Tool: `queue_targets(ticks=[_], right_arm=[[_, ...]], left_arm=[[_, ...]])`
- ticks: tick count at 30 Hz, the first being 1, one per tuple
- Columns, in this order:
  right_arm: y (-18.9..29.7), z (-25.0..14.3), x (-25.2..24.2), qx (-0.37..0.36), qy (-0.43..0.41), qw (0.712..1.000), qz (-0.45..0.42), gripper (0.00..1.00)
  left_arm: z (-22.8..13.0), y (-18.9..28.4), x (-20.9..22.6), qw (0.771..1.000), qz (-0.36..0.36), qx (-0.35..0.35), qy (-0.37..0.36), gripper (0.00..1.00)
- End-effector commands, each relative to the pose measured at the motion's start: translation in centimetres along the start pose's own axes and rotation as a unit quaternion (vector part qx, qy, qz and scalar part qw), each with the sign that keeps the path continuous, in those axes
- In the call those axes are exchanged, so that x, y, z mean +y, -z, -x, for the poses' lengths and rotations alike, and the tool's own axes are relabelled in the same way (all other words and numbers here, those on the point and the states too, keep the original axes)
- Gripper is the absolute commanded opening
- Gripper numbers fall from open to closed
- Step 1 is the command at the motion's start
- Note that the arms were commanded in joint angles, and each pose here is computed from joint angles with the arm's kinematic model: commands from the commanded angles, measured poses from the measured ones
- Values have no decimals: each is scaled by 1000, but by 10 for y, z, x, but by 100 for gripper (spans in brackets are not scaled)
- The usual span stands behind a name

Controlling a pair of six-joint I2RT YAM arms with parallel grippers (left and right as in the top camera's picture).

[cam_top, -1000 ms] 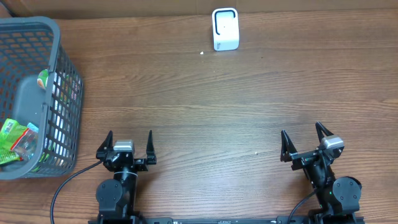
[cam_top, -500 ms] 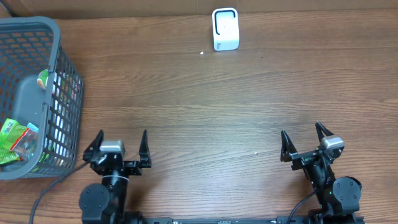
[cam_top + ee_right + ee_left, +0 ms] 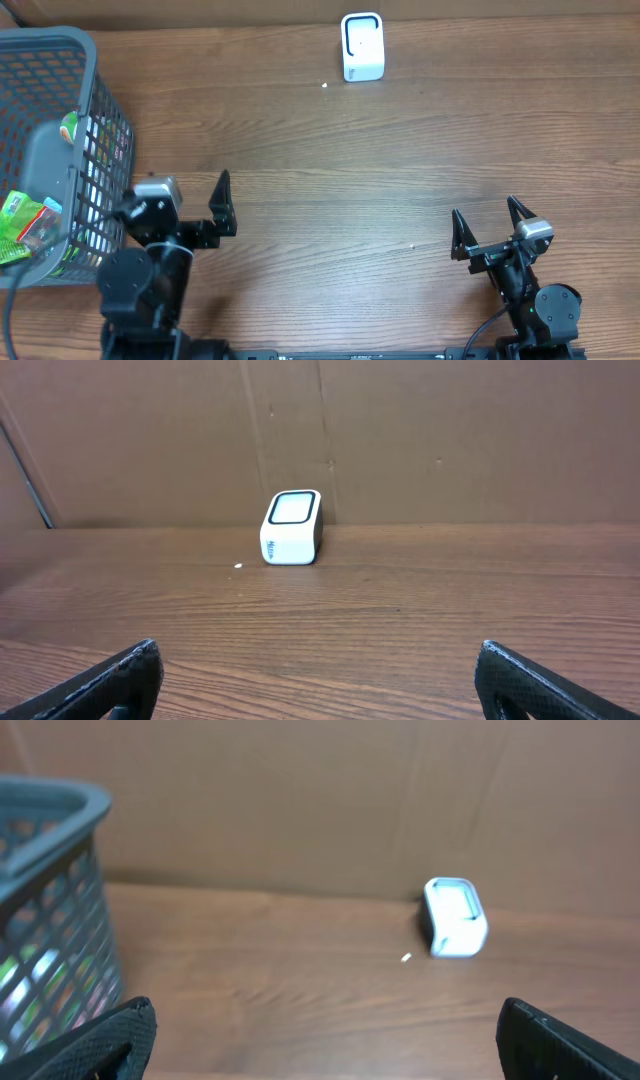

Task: Scan the item barcode
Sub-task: 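Raise the left gripper and move it over the grey basket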

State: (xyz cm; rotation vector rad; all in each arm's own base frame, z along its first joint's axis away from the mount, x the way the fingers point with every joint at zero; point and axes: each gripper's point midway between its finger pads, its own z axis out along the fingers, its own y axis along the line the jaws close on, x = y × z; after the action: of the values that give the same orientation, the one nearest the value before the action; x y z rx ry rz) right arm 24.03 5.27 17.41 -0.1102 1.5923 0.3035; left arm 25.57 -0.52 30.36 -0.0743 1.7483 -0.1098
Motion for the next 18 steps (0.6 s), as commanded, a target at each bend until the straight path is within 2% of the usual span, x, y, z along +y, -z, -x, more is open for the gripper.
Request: queue_targets(ticks=[1, 12, 18], right_arm=[[0, -2, 0, -2, -3, 1000, 0, 100], [0, -2, 0, -2, -3, 1000, 0, 100], [0, -2, 0, -2, -3, 1000, 0, 100]], left_arm=[[38, 0, -22, 998, -52, -9, 22, 100], [57, -17, -41, 993, -95, 62, 33, 100], [67, -22, -44, 990, -93, 107, 28, 100]])
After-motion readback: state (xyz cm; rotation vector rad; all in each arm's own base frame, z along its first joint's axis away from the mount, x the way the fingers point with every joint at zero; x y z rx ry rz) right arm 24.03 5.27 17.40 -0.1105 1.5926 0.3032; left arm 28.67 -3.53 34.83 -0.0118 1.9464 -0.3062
